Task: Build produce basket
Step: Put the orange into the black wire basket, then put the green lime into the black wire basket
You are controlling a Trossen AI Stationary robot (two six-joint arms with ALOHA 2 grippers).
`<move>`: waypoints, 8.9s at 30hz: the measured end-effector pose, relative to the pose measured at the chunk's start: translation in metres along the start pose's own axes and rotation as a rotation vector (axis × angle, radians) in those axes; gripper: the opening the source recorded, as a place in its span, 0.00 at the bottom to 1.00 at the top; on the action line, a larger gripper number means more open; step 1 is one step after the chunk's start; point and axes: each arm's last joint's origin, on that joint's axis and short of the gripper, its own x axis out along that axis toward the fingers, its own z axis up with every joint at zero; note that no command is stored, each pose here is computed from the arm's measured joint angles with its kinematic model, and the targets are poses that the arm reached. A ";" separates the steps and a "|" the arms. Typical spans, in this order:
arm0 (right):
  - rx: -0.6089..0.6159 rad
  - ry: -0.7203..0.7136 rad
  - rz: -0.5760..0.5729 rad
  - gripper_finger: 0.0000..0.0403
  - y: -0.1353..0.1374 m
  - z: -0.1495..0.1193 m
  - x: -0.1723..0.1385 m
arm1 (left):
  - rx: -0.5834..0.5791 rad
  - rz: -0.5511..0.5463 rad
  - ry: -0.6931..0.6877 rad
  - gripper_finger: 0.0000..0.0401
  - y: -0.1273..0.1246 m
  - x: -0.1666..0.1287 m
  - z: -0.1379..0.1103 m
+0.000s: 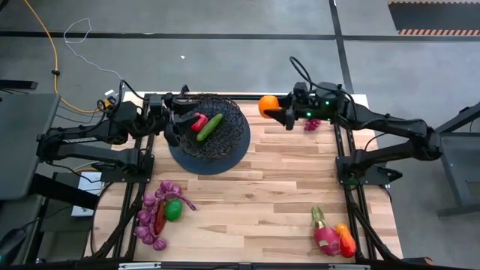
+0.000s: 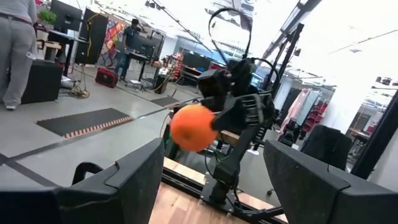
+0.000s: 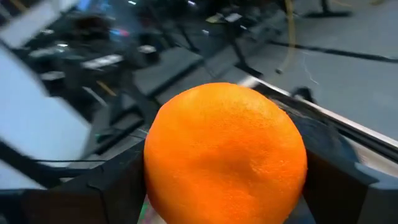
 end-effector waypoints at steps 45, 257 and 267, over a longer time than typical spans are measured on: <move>-0.288 0.668 -0.314 0.89 -0.061 -0.085 0.280 | -0.054 0.006 -0.012 0.66 0.000 0.000 0.001; -0.073 0.215 -0.135 0.99 -0.013 -0.056 -0.017 | 0.054 0.166 0.200 0.46 -0.003 0.000 -0.027; -0.074 0.199 -0.127 0.99 -0.012 -0.054 -0.017 | -0.049 0.134 0.201 0.46 0.008 -0.003 -0.066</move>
